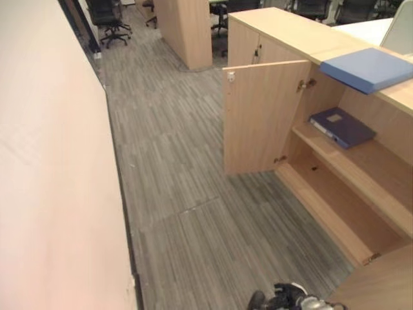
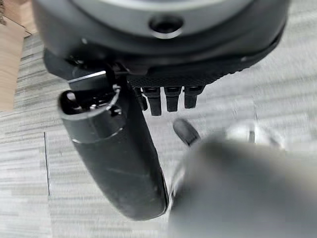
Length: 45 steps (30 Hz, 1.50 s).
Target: Put the empty folder in the office cabinet
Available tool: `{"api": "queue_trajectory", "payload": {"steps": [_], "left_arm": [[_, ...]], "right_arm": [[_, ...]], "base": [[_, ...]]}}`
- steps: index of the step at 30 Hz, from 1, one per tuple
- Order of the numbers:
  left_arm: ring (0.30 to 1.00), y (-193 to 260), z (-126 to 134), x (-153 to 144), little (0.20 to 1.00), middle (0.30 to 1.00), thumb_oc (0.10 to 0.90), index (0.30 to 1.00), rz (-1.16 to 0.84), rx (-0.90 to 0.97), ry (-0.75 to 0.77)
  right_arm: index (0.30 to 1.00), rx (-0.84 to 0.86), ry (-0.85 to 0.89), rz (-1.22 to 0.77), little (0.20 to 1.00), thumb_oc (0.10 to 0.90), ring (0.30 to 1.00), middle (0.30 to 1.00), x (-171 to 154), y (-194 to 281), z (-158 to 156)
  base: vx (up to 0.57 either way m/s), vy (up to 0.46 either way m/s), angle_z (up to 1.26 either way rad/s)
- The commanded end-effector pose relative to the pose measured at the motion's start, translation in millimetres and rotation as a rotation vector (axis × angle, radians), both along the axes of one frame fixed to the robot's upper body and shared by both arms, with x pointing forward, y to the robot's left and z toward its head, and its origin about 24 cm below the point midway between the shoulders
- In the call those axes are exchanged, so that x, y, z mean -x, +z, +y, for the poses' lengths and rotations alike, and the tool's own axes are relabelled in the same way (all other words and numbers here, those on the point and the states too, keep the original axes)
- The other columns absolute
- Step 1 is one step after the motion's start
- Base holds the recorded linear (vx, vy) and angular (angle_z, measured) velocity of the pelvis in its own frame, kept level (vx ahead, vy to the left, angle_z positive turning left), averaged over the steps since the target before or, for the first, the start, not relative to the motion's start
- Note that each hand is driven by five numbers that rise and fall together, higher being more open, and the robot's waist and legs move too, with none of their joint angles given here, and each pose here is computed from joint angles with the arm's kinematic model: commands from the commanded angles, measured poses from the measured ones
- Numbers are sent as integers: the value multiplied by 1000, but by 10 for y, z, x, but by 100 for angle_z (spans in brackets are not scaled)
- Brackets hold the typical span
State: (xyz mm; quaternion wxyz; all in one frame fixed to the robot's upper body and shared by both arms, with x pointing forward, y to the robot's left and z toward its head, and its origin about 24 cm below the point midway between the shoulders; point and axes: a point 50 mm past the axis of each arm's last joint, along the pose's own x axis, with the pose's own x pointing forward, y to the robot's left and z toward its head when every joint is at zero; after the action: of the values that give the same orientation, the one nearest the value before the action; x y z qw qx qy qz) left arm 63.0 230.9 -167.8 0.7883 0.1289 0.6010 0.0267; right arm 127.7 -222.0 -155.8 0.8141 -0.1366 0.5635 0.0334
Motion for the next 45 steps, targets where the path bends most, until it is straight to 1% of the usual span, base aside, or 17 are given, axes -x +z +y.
{"api": "queue_trajectory", "payload": {"steps": [1,3,5,6,8,11,15,17,18,21,22,25,26,28,31,40,45], "left_arm": [[900,75,-1,-347,900,900,800,900,-114,0,-31],[900,86,-26,-401,900,900,800,900,-136,6,-28],[900,73,-92,-400,900,900,800,900,-136,9,-49],[900,73,-92,-399,900,900,800,900,-136,9,-48],[900,43,-70,-260,900,900,800,900,-98,5,-31],[900,19,-12,-105,900,900,800,900,-51,-4,4],[900,2,90,108,900,900,800,900,10,-24,91],[900,-7,96,181,900,900,800,900,29,-24,115],[900,-21,86,303,900,900,800,900,62,-22,140],[900,-30,62,346,900,900,800,900,74,-18,142],[900,-26,75,335,900,900,800,900,69,-22,129],[900,-8,118,270,900,900,800,900,45,-35,116],[900,21,166,132,900,900,800,900,-4,-47,112],[900,36,189,76,900,900,800,900,-25,-50,110],[900,68,231,-41,900,900,800,900,-62,-58,92],[900,94,279,-107,900,900,800,900,-80,-79,90],[900,79,256,-73,900,900,800,900,-60,-82,75]], "right_arm": [[900,-48,-144,-2,900,800,900,900,12,-18,34],[900,-59,-142,-24,900,800,900,900,-46,-5,70],[900,-71,-54,-84,900,800,900,900,-224,46,180],[900,-71,-54,-83,900,800,900,900,-223,46,180],[900,-62,65,-136,900,800,900,900,-389,109,280],[900,-52,97,-139,900,800,900,900,-404,117,282],[900,-42,16,-84,900,800,900,900,-214,55,142],[900,-28,-32,-36,900,800,900,900,-57,11,48],[900,-7,-68,28,900,800,900,900,132,-32,-47],[900,3,-114,62,900,800,900,900,265,-55,-109],[900,8,-139,93,900,800,900,900,369,-72,-144],[900,6,-157,107,900,800,900,900,419,-82,-149],[900,11,-177,112,900,800,900,900,434,-79,-175],[900,6,-185,107,900,800,900,900,426,-78,-172],[900,4,-168,57,900,800,900,900,285,-47,-165],[900,-37,-166,-103,900,800,900,900,-127,61,-53],[900,-41,-168,-76,900,800,900,900,-72,34,-31]], "base": [[216,-210,-27],[169,-151,-31],[181,-109,-54],[117,-46,-47],[188,-19,-39],[139,37,-38],[232,118,-20],[356,211,-56],[349,217,-111],[358,280,-111],[347,308,-92],[325,345,-72],[175,212,-56],[184,262,-57],[125,314,-35],[93,93,-55],[117,-64,-40]]}}
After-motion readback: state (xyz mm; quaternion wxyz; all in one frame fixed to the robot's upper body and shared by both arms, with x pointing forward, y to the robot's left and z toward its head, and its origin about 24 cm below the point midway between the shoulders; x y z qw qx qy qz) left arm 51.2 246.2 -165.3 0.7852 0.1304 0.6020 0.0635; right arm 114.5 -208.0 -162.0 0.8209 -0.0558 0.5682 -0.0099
